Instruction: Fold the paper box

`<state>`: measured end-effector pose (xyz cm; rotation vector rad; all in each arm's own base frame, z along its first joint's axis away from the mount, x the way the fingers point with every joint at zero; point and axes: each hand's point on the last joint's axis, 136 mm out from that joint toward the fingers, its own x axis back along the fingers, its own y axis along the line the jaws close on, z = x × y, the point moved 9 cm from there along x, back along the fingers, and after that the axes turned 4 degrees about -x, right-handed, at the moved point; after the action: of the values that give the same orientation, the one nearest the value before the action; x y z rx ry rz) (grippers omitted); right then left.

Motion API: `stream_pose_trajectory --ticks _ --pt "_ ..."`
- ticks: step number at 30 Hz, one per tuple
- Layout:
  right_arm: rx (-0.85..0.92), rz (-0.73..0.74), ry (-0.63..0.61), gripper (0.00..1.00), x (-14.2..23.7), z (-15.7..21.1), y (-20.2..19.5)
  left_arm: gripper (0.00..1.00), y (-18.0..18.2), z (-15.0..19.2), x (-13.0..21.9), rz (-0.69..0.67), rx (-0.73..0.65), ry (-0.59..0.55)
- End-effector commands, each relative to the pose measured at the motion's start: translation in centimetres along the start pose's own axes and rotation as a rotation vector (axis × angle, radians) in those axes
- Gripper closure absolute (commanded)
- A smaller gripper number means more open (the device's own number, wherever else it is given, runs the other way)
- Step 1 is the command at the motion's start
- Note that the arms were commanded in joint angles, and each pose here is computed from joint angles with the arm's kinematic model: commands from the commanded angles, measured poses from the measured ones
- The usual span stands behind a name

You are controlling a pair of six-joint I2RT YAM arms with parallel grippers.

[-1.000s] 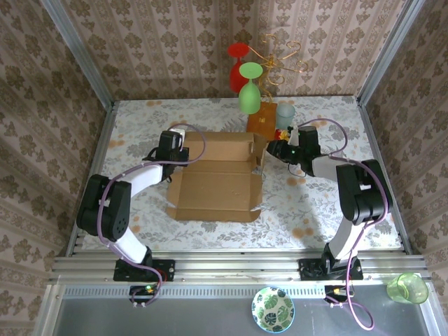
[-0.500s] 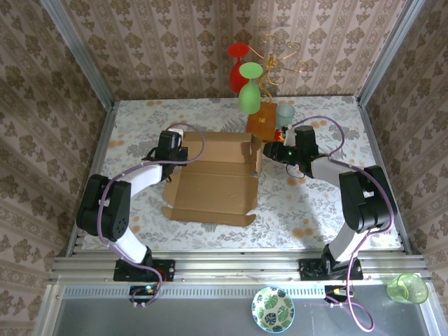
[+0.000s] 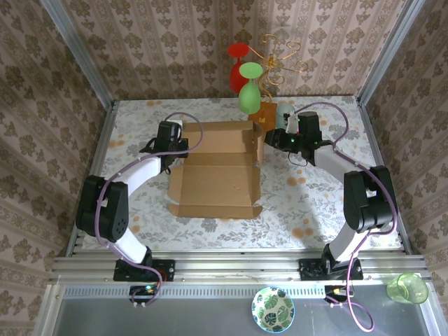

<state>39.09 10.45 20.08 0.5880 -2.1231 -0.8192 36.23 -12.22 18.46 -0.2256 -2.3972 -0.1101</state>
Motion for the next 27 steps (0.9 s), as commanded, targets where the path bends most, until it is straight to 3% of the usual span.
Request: stream_pose_trajectory --ticks 1,13,27 --pt "0.016 -0.067 0.037 0.71 1.2 -0.1 2.0 1.0 -0.4 -0.4 1.2 0.047 0.023 -0.004" --pt "0.067 -0.112 0.098 0.71 1.3 2.6 3.0 1.0 -0.8 -0.6 0.7 0.075 0.067 0.023" --pt "0.39 -0.066 0.069 0.61 4.1 4.6 2.1 1.0 0.6 -0.7 -0.4 0.132 -0.051 0.079"
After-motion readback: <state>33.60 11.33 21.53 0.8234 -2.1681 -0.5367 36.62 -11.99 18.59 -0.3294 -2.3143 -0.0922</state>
